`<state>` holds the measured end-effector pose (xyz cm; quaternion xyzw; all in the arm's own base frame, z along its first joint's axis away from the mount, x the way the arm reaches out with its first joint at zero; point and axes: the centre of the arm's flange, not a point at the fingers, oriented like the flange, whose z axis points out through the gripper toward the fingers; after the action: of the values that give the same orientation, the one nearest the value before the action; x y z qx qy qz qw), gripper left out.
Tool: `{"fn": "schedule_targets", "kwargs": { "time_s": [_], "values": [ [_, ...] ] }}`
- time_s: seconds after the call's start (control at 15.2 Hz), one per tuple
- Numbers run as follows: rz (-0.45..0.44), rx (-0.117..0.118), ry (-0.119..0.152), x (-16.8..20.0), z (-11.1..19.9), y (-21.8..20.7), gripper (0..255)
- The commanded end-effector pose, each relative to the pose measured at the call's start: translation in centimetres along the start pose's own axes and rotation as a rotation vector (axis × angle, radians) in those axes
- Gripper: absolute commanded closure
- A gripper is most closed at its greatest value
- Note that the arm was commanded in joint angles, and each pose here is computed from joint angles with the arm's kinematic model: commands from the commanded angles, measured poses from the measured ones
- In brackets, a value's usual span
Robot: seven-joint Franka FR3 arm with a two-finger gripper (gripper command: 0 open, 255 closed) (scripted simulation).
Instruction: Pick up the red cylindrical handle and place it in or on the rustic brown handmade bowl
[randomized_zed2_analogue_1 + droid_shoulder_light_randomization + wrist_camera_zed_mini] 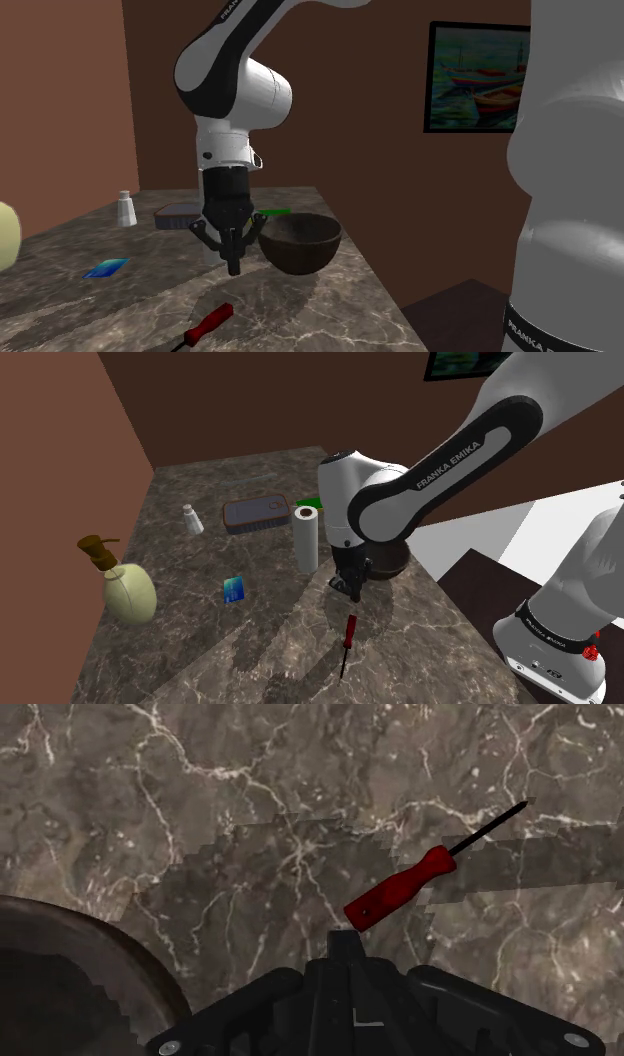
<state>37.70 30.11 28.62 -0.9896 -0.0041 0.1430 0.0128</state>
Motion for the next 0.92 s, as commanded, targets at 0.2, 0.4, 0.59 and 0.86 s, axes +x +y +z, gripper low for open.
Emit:
{"fn": "schedule_targets", "kwargs": {
  "time_s": [0.2, 0.4, 0.59, 0.86],
  "values": [
    [0.227, 0.017, 0.069, -3.1, 0.8, -1.4, 0],
    [0.568, 0.042, 0.173, -6.8, 2.4, -4.7, 0],
    [0.904, 0.066, 0.275, -9.1, 4.1, -9.0, 0],
    [0.904, 0.066, 0.275, -8.5, 6.2, -8.8, 0]
  ]
}}
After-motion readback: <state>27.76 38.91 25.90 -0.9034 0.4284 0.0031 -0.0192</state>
